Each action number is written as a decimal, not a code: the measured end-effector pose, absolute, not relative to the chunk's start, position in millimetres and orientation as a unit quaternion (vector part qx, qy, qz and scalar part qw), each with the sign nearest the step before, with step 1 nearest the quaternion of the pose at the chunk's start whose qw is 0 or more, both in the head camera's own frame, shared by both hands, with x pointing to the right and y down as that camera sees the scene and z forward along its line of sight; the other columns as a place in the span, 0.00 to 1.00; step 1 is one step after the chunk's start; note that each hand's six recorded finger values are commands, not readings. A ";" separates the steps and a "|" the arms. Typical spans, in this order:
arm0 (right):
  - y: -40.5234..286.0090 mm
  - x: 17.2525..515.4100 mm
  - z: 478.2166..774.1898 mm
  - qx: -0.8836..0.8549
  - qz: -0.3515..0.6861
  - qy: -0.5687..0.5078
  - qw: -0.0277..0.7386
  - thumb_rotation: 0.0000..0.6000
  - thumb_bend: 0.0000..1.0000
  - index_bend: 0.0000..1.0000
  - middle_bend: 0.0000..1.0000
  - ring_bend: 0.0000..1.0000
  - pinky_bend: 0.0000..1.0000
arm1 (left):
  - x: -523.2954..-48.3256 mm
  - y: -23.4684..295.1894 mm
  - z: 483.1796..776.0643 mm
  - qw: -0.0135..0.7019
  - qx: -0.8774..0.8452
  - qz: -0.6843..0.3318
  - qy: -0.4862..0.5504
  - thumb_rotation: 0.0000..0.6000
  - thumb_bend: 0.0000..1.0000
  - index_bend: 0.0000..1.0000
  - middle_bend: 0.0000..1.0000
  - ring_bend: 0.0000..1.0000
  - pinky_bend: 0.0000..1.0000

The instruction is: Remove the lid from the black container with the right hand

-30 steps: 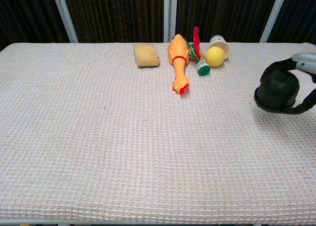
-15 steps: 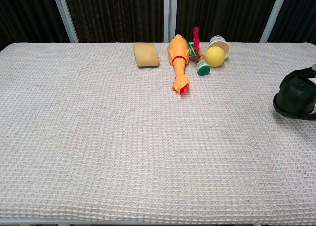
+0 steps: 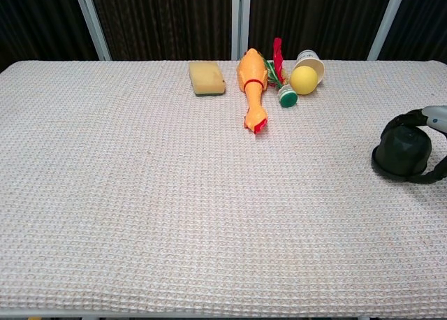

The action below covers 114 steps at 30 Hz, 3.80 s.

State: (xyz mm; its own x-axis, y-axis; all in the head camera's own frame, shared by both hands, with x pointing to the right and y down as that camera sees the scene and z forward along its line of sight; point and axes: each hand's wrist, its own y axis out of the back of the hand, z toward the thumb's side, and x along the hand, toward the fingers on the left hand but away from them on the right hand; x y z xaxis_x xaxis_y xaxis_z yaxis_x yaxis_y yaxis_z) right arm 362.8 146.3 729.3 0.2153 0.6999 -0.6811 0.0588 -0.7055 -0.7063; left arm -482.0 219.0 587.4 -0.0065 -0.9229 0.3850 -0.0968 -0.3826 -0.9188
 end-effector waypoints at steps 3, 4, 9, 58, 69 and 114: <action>147.4 363.6 729.9 -0.729 0.571 -0.257 0.277 1.00 0.00 0.12 0.25 0.00 0.00 | -482.7 219.3 587.4 0.361 -0.604 -0.570 0.423 1.00 0.11 0.09 0.04 0.00 0.10; 147.7 364.3 730.1 -0.729 0.573 -0.255 0.275 1.00 0.00 0.10 0.24 0.00 0.00 | -482.9 220.0 587.5 0.361 -0.604 -0.571 0.423 1.00 0.11 0.09 0.04 0.00 0.10; 150.2 365.3 730.1 -0.730 0.580 -0.243 0.267 1.00 0.00 0.03 0.16 0.00 0.00 | -484.5 223.1 587.3 0.359 -0.604 -0.573 0.423 1.00 0.11 0.09 0.04 0.00 0.10; 136.9 356.1 701.3 -0.721 0.562 -0.281 0.293 1.00 0.05 0.26 0.39 0.00 0.00 | -478.9 219.4 589.5 0.359 -0.609 -0.570 0.420 1.00 0.11 0.09 0.04 0.00 0.10; 115.8 362.8 657.7 -0.711 0.530 -0.337 0.316 1.00 0.06 0.26 0.40 0.00 0.00 | -476.2 217.2 589.7 0.360 -0.609 -0.568 0.419 1.00 0.11 0.09 0.04 0.00 0.10; 130.0 438.6 598.5 -0.635 0.548 -0.411 0.358 1.00 0.00 0.00 0.01 0.00 0.00 | -473.3 209.5 584.9 0.367 -0.605 -0.570 0.417 1.00 0.11 0.09 0.04 0.00 0.10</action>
State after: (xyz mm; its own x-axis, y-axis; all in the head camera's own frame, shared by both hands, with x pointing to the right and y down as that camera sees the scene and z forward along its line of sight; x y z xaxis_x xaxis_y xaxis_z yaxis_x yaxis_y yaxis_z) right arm 438.6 130.0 598.5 0.0619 0.9139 -0.4013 0.1305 -0.4060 -0.9045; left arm -473.3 209.5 584.9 0.0020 -0.9233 0.3841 -0.0875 -0.3827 -0.9197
